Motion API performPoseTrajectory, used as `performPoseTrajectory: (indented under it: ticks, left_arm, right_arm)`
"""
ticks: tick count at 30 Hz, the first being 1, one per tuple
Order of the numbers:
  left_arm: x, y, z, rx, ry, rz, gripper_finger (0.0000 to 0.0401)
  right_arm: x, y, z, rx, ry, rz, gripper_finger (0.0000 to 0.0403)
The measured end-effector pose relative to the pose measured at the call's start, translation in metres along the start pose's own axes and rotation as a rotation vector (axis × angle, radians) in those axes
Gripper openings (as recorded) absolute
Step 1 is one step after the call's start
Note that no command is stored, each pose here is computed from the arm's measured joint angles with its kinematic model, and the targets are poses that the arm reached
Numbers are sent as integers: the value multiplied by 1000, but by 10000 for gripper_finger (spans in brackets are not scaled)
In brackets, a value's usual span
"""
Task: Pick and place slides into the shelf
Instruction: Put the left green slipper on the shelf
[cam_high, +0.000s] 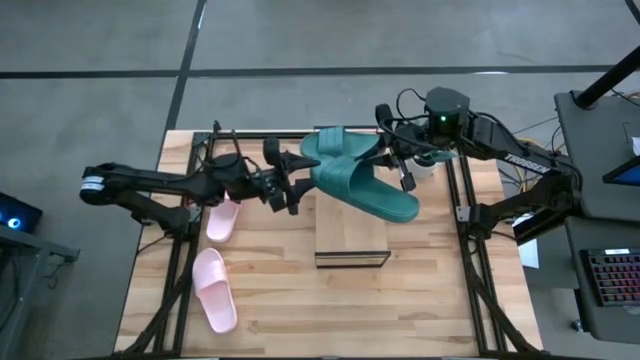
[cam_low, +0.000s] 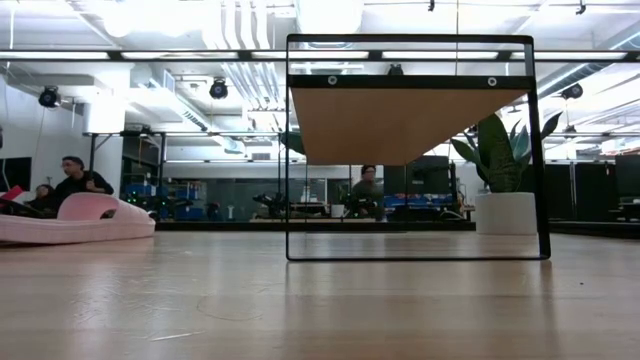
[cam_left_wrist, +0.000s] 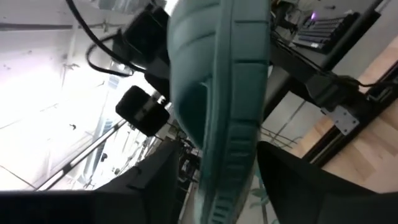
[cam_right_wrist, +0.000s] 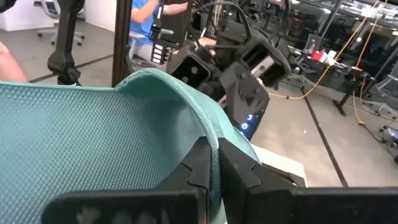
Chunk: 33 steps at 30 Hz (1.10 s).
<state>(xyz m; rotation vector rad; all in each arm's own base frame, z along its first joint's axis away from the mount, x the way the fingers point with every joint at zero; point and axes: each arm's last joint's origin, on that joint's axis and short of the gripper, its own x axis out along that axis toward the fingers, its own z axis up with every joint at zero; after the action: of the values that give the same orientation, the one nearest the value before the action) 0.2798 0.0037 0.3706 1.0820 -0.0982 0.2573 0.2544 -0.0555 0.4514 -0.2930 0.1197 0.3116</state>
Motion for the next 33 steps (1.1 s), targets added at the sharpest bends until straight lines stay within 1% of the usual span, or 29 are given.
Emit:
performPoseTrajectory:
  ticks: [7,10,13,16,18,22,24,27,29,33]
  left_arm:
    - [16,-4,-3,12,29,-14,124]
    - [18,-5,-4,43,50,-14,78]
    - [17,-5,-4,57,54,-23,25]
    - [12,-1,-3,47,61,-31,22]
    - [8,2,-3,45,74,-13,22]
    - [0,8,-4,39,144,29,22]
    - [-5,7,-7,35,200,11,22]
    - [-9,0,-12,-6,274,-34,22]
    - [-11,-5,-18,3,345,-29,22]
    - [-13,-16,-27,25,468,17,22]
  right_arm:
    - [1,3,1,-2,-4,12,9]
    - [1,3,1,-3,-4,10,12]
    - [1,3,2,-6,-7,6,28]
    - [1,2,2,-22,-4,-6,56]
    - [-1,1,3,-34,18,-66,76]
    - [-13,-3,14,-89,69,-294,114]
    - [-20,-5,20,-111,98,-420,129]
    - [-32,-6,29,-150,112,-544,143]
    - [-39,-4,33,-160,107,-577,148]
    - [-41,-3,34,-162,111,-580,149]
